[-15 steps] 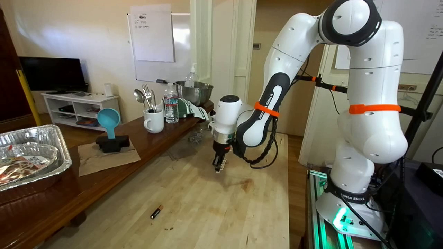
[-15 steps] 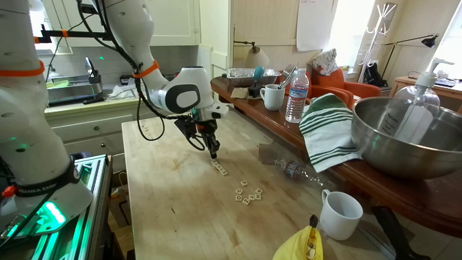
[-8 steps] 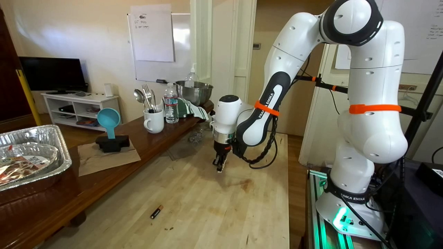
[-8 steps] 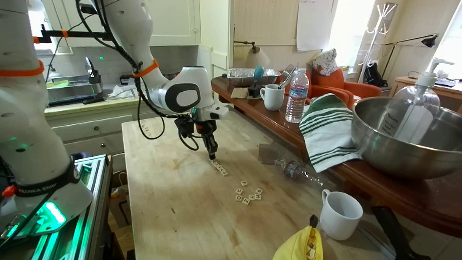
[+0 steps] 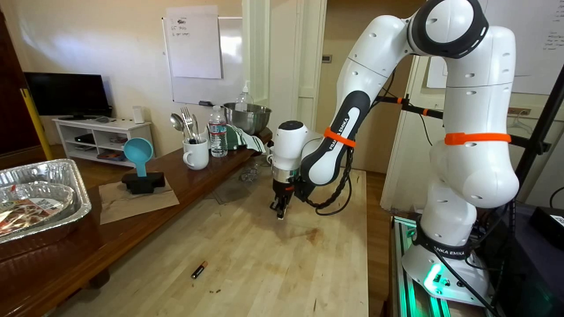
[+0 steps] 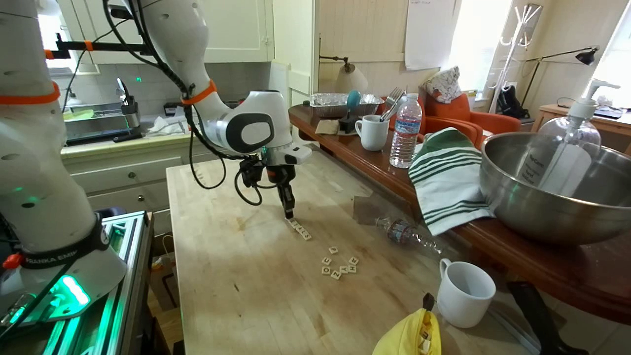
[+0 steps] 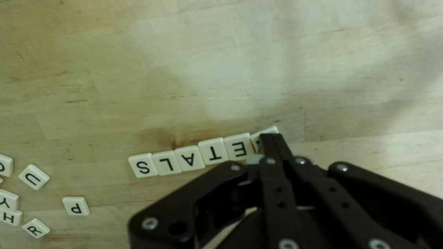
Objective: Spell the word 'Metals'.
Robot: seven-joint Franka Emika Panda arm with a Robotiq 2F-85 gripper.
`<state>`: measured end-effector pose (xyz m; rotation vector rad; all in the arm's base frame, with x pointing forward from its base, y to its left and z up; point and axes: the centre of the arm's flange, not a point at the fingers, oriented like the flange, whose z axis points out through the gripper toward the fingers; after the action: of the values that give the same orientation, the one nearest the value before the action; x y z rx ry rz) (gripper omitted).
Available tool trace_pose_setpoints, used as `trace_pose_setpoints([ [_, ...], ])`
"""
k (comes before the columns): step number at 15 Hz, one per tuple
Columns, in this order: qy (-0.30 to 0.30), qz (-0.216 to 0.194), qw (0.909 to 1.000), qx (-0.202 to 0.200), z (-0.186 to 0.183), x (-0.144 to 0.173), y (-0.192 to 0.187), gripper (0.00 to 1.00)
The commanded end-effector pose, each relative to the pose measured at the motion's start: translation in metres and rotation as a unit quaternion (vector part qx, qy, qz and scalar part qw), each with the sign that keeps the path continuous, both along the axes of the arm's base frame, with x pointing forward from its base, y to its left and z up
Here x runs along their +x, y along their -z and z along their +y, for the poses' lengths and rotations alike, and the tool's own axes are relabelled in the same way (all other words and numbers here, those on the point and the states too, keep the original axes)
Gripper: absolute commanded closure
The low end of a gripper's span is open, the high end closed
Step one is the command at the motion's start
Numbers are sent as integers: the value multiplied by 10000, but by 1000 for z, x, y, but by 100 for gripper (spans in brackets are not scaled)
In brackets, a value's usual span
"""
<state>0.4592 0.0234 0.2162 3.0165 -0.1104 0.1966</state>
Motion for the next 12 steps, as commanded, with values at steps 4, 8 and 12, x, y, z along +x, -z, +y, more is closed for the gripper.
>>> trace_pose_setpoints([
  [4, 429, 99, 9990, -30, 5, -1, 9, 100],
  [8, 577, 62, 9983, -10, 5, 1, 9, 100],
  [12, 612, 44, 9981, -16, 4, 0, 10, 100],
])
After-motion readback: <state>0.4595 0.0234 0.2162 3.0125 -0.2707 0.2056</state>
